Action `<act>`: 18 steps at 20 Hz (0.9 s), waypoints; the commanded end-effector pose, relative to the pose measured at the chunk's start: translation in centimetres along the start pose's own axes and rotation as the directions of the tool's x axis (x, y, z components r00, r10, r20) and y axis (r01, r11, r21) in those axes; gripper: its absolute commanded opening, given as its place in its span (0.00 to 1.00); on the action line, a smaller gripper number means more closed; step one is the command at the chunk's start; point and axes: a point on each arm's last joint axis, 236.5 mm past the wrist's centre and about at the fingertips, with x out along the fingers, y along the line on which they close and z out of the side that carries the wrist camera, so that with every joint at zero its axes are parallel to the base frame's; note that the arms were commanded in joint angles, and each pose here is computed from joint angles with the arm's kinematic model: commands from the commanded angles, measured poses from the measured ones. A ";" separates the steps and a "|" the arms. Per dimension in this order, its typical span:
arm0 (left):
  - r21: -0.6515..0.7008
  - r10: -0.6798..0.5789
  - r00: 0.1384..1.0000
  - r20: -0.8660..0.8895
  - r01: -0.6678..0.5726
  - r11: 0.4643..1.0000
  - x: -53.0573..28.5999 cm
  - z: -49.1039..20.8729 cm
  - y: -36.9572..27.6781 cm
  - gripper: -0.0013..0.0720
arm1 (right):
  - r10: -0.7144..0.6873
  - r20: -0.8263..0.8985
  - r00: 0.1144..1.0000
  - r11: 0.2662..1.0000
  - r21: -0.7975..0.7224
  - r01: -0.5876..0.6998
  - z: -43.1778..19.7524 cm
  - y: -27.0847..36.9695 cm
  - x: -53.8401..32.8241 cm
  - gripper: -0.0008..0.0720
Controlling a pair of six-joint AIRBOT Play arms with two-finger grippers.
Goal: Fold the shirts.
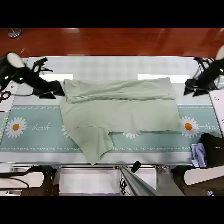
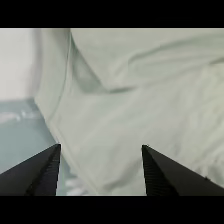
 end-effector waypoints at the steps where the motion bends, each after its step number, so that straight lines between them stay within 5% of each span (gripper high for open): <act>1: -0.060 -0.122 0.992 0.042 0.125 0.990 0.2 -5.4 -0.5 0.80 | 0.071 0.096 0.993 0.993 0.086 -0.079 -2.7 -1.3 0.0 0.69; 11: -0.213 -0.238 0.969 -0.064 0.220 0.952 6.6 -19.4 -2.0 0.80 | 0.211 0.169 0.963 0.967 0.110 -0.231 -3.0 1.0 -0.5 0.67; 18: -0.251 -0.283 0.958 0.046 0.286 0.925 8.3 -17.7 -3.8 0.79 | 0.211 0.169 0.963 0.967 0.110 -0.232 -3.0 1.0 -0.5 0.67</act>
